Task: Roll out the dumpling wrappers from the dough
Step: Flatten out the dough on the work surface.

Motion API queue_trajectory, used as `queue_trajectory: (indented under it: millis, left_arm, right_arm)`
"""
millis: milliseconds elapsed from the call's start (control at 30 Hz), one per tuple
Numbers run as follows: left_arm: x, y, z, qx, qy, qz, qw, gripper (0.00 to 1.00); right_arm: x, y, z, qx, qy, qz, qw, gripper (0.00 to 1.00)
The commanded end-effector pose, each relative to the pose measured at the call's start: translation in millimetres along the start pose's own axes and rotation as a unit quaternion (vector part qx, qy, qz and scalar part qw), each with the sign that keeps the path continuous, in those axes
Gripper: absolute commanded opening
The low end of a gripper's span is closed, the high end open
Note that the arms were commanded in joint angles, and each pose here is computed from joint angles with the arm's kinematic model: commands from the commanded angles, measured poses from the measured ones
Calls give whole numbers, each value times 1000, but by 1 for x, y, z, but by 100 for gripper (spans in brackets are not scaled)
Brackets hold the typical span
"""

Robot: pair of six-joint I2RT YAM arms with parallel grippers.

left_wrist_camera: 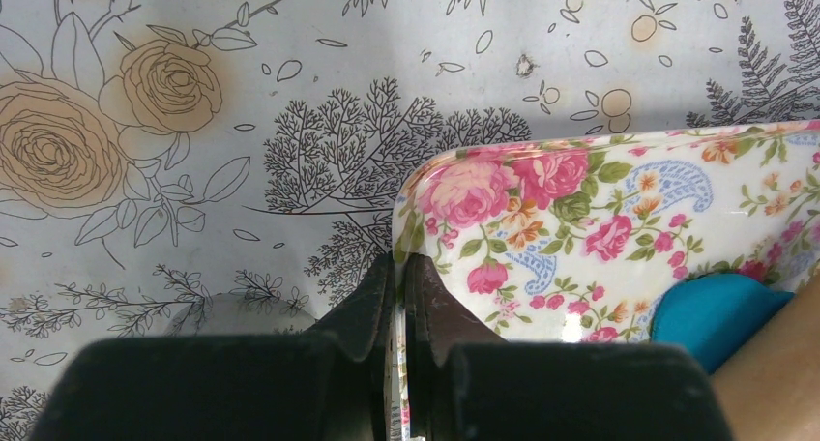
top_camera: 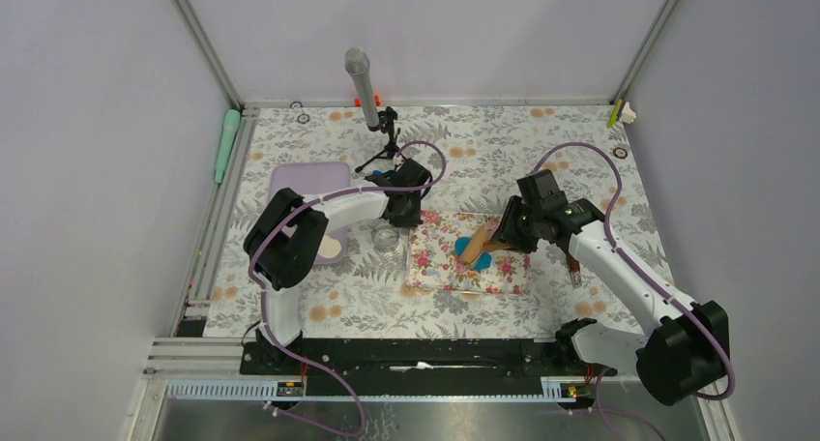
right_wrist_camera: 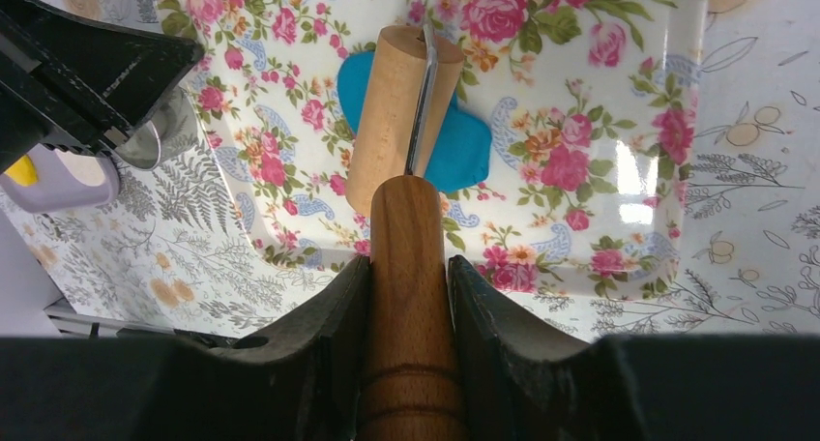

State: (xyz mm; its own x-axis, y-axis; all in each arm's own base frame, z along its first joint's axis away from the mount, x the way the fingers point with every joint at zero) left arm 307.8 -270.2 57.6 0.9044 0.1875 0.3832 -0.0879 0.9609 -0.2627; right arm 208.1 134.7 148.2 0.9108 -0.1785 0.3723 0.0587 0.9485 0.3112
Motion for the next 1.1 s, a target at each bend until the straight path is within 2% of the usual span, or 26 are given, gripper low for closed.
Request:
queue_trajectory:
  millis: [0, 200, 367, 500, 867, 1067]
  left_arm:
    - [3, 7, 10, 19, -1, -17, 1000, 0]
    - [5, 9, 12, 21, -7, -16, 1000, 0]
    - [4, 6, 12, 15, -3, -16, 1000, 0]
    - [1, 6, 12, 10, 2, -11, 1000, 0]
    - [0, 4, 12, 5, 6, -8, 1000, 0]
    - [0, 4, 13, 3, 7, -10, 1000, 0]
  right_arm:
    - [-54, -63, 8, -159, 121, 37, 979, 0]
    - [-51, -55, 6, -140, 122, 32, 982, 0]
    - [-33, -33, -25, -90, 111, 9, 990, 0]
    - [-28, -29, -43, -87, 123, 11, 988, 0]
    - [-55, -66, 9, -129, 122, -20, 984, 0]
    - [-46, -57, -1, -110, 118, -32, 986, 0]
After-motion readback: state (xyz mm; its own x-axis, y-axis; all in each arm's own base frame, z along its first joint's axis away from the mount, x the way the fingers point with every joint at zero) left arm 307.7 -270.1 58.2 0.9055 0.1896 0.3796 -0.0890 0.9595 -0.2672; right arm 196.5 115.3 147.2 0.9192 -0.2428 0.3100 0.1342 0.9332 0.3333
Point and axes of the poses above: each gripper's point midway between its finger pads, its own z axis back along the fingers, its own y axis along the line the jaws close on, x = y × z, the point moved 4 cm from there along z, back along the fingers, and after that the axes turned 12 degrees about z, right-handed, at the moved point
